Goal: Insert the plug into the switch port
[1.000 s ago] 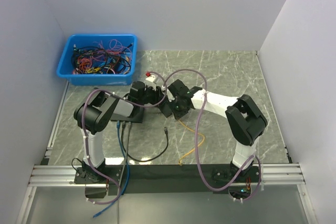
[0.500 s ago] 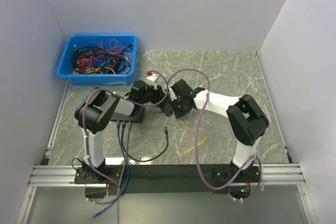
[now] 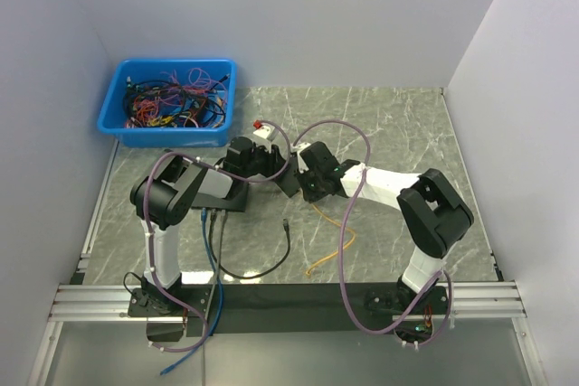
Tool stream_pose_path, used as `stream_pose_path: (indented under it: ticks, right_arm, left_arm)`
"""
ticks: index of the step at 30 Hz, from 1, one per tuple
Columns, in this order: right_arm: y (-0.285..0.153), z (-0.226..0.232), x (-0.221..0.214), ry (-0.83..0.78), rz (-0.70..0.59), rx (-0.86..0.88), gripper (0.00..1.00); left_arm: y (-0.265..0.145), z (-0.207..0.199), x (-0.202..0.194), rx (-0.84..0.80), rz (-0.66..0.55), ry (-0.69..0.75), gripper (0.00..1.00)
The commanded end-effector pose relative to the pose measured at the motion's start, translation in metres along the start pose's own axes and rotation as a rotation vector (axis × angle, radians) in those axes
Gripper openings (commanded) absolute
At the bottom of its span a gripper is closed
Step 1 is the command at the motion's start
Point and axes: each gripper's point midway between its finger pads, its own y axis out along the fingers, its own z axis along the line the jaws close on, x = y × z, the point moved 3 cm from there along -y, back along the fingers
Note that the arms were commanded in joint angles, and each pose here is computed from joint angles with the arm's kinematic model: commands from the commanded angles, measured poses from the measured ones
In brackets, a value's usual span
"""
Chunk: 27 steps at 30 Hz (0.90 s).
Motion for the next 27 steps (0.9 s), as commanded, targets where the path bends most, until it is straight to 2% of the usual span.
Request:
stream_pose_path:
  ticks: [1, 7, 19, 23, 27]
  right_arm:
    - [-0.072, 0.016, 0.184, 0.003, -0.72, 0.044, 0.0]
    - [-0.072, 0.024, 0.188, -0.003, -0.734, 0.091, 0.0]
    - [-0.063, 0.022, 0.211, -0.073, -0.726, 0.044, 0.0]
    - [-0.053, 0.022, 0.208, -0.096, -0.701, 0.038, 0.0]
    - [-0.041, 0.022, 0.188, -0.079, -0.672, 0.051, 0.0]
  left_arm:
    - [-0.017, -0.062, -0.096, -0.218, 0.36, -0.107, 0.29]
    - [-0.016, -0.062, -0.098, -0.214, 0.367, -0.105, 0.28]
    - [-0.014, -0.063, -0.099, -0.21, 0.374, -0.102, 0.27]
    - [-0.014, -0.062, -0.1, -0.209, 0.379, -0.103, 0.27]
    - [-0.013, -0.062, -0.1, -0.207, 0.379, -0.104, 0.26]
